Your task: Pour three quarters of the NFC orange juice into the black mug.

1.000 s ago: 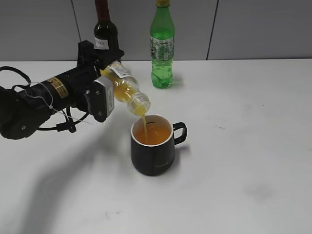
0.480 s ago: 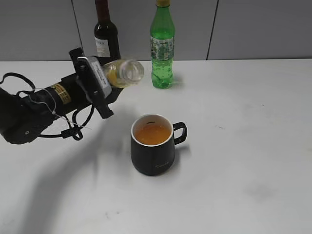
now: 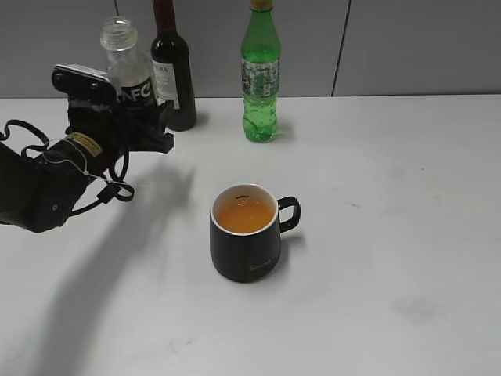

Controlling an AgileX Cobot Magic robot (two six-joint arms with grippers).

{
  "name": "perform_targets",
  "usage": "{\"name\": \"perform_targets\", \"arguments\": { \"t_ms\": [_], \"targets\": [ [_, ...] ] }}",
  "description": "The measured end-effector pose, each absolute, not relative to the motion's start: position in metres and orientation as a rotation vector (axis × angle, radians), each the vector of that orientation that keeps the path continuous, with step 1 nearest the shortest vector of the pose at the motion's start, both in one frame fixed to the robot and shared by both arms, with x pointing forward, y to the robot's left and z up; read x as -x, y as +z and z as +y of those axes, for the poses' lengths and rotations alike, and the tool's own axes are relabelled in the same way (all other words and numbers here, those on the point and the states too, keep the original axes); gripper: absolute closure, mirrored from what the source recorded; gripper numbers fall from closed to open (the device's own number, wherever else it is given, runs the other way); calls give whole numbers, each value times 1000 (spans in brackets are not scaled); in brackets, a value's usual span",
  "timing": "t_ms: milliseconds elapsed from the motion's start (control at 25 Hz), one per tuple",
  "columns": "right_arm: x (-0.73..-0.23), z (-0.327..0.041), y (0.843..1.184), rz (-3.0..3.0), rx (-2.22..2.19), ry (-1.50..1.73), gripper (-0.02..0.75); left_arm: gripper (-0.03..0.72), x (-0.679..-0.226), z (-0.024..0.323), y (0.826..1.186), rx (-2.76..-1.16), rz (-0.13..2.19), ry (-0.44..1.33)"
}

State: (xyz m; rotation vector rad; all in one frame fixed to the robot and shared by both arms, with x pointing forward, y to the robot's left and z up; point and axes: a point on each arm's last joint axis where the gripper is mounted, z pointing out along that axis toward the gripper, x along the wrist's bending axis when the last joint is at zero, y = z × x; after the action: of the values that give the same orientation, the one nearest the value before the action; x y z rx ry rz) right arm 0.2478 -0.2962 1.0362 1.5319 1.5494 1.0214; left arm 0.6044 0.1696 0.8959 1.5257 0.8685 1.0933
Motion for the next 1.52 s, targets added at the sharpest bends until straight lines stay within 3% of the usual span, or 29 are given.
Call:
{"name": "perform_targets", "arguments": {
  "t_ms": [520,720,960,1520],
  "targets": [
    [-248,-296,1036,1549,-1532,1021,155,217,-629,225,892,-1453,1197,1102],
    [-248,-296,1036,1549,-1532,1021,155,217,-632,226,888,-1473,1179,1096],
    [-248,-296,1036,1549,-1532,1021,155,217,-630,224,855,-1558,1198,1048],
    [-248,-296,1036,1549,-1532,1021,155,217,-629,224,839,-1532,1200,1040]
  ]
}}
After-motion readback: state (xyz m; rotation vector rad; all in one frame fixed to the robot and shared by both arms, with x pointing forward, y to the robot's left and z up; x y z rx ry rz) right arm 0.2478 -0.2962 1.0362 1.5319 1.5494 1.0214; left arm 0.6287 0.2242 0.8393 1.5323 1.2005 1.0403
